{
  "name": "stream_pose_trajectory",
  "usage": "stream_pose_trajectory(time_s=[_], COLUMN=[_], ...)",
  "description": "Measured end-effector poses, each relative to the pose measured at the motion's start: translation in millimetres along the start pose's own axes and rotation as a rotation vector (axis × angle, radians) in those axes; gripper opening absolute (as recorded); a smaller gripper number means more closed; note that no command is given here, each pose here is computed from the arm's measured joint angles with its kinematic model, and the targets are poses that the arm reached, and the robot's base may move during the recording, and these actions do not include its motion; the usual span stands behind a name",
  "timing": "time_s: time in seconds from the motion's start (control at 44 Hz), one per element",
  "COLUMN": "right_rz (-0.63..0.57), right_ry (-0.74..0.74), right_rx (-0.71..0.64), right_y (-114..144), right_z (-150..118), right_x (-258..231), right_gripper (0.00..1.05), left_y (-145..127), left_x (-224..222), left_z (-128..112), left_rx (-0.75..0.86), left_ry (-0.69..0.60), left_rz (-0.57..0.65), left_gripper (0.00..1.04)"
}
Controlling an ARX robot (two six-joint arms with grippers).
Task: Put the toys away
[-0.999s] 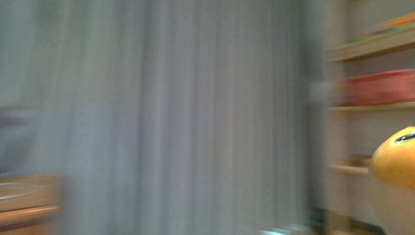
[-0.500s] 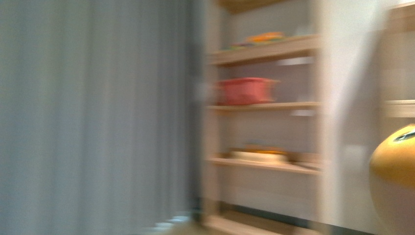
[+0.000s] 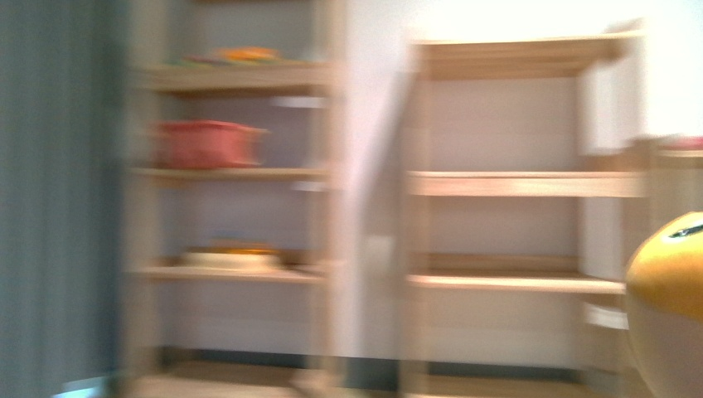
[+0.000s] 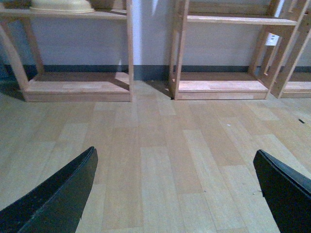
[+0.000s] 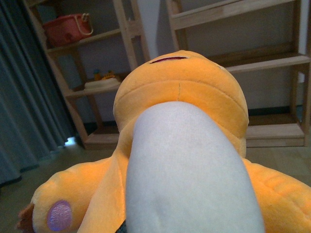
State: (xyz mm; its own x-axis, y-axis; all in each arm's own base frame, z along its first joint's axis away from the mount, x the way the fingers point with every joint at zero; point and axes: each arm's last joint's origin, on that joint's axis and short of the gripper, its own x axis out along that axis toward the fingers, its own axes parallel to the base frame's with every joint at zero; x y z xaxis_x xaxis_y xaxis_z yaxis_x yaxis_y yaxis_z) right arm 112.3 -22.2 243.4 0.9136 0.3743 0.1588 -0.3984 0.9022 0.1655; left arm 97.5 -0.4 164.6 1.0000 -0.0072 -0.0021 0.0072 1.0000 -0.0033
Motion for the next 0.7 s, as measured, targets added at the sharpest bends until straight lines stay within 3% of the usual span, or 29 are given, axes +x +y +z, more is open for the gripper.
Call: stream_pose_trajectory(time_s=[0.704], right_rz=[0.012], right_ry=[0.006], right_rx=[0.003], right_y=[0.2], right_z=[-0.4], right_x=[0.3], right_gripper=[0.10], left_y=[0.3], left_x=[-0.1], left_z=[0.1], left_rx=[0.000], left_ry=[-0.002], left_rz=[0.009], left_gripper=[0.98])
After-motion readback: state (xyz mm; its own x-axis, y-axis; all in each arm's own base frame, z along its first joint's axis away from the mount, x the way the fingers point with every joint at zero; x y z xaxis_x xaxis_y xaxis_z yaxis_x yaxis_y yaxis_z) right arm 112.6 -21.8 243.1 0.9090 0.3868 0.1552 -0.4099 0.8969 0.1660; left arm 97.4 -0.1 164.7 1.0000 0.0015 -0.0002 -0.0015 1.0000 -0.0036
